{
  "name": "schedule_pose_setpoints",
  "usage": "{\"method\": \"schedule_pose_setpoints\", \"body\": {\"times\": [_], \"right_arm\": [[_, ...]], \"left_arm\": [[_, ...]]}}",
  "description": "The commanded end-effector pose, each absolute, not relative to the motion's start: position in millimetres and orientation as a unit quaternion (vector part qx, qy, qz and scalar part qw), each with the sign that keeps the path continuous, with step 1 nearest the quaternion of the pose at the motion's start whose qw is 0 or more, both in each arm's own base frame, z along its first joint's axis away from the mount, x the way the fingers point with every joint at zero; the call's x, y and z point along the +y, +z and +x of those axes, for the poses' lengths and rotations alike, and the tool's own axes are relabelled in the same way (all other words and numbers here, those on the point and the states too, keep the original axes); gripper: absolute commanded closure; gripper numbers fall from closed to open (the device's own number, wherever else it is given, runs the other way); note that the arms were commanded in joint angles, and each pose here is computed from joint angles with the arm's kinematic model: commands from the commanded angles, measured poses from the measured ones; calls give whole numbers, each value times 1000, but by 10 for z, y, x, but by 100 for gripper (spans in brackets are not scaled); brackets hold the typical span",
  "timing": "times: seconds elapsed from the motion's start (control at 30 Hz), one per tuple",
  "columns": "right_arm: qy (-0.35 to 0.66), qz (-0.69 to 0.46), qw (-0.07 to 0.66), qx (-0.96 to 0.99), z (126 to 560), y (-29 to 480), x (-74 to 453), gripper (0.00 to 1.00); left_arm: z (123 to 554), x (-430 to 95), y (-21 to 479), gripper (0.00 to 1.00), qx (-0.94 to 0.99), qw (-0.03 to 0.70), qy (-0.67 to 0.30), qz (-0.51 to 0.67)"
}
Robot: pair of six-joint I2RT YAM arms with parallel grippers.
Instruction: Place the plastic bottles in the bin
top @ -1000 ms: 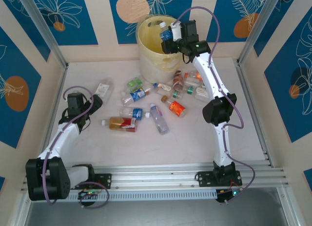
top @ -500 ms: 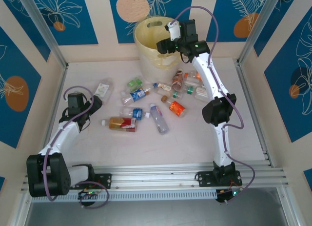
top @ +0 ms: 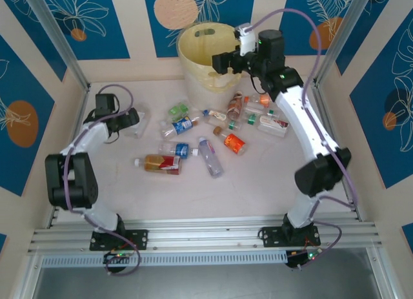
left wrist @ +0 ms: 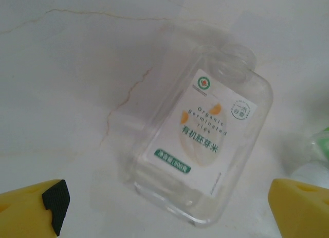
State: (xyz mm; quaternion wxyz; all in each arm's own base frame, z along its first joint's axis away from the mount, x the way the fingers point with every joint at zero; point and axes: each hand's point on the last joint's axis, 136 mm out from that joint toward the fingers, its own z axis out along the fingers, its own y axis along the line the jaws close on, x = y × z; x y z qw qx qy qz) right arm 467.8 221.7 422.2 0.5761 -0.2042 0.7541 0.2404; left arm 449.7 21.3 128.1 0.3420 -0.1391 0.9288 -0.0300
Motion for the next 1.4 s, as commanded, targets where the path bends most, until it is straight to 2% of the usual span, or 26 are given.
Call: {"method": "schedule_pose_setpoints", "body": {"times": [0.0,0.3,0.47,0.73,0.77,1.0,1.23,1.3,1.37], "right_arm": [[261,-179,621,717,4458,4375,2100,1],[243,-125,583,765,4155,3701,1727,0],[225,-107,563,788,4102,3450,1614,0],[207,-95,558,798,4063,3337,1514,0],[205,-93,558,799,4067,3325,1501,0],[195,-88,551,806,4054,3252,1455,0],[182,-66,550,812,4054,3210,1331,0],[189,-50,550,812,4037,3238,1300,0],[198,-42,559,804,3999,3295,1288,1]], "left_arm": [[4418,192,1081,0,962,268,26,-54],[4594,-32,842,0,975,201,5,90],[4754,9,713,0,978,181,18,98],[4810,-104,459,0,979,160,21,128],[4814,-119,440,1,978,160,20,129],[4885,-190,486,29,977,175,11,123],[4962,-288,976,32,966,235,20,103],[5028,-305,1284,38,958,277,28,72],[5086,-337,1635,39,943,331,28,29]]}}
